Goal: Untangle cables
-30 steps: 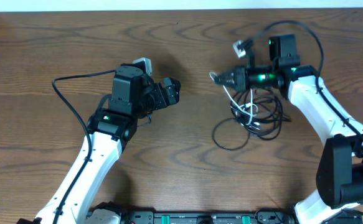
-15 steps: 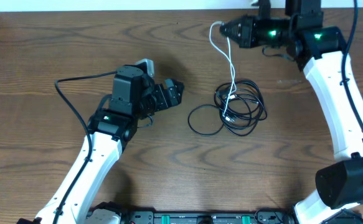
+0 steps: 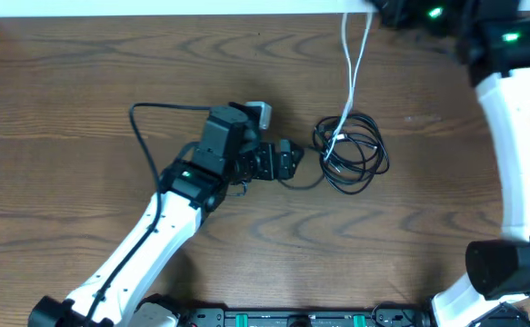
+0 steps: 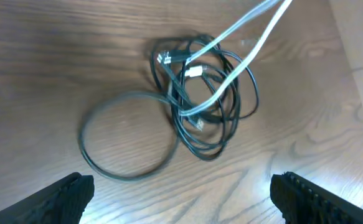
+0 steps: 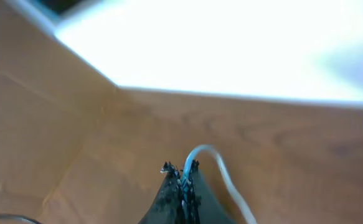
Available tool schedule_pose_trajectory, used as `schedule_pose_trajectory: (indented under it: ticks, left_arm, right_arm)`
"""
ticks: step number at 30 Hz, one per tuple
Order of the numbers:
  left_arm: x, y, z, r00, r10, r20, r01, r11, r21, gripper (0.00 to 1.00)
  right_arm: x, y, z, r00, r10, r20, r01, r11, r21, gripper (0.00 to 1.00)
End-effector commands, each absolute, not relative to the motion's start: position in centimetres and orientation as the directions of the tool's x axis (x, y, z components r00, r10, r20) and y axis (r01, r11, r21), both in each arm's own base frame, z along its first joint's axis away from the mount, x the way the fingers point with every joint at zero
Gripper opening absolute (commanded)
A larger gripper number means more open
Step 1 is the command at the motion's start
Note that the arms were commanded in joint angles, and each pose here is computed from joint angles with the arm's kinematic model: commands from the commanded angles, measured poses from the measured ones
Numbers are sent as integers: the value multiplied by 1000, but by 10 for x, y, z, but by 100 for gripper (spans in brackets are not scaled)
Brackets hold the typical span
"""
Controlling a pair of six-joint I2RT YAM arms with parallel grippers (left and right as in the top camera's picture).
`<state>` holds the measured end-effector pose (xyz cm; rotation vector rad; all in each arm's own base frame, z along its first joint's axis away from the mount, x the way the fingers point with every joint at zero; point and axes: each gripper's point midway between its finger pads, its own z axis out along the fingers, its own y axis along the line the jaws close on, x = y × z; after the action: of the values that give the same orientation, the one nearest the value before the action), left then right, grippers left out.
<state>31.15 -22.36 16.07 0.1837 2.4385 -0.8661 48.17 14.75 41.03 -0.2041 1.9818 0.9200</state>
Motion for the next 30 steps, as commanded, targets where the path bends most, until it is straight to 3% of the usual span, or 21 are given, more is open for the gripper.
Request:
schedule_pose_trajectory:
  ticks: [1, 5, 10, 20, 26, 30]
  left_arm:
    - [310, -235, 159, -831, -14, -557, 348, 767, -539, 97]
    - [313, -252, 174, -789, -8, -614, 414, 732, -541, 97]
    - [313, -265, 186, -755, -8, -655, 461, 704, -540, 97]
    - [326, -264, 196, -720, -61, -691, 449, 719, -531, 97]
    - [339, -250, 193, -702, -115, -702, 375, 779, -502, 97]
    - [343, -247, 194, -702, -147, -697, 343, 788, -511, 97]
  right_arm:
    - [462, 142, 483, -443, 228, -867, -566, 679, 467, 1]
    - [445, 145, 514, -400, 227, -888, -596, 672, 440, 1]
    - [433, 156, 512, -449, 221, -866, -612, 631, 478, 1]
    - [369, 213, 541, -487, 115, -866, -823, 270, 499, 1]
    - [353, 216, 553, -472, 120, -874, -832, 266, 486, 1]
    - [349, 198, 566, -403, 163, -900, -808, 399, 434, 2]
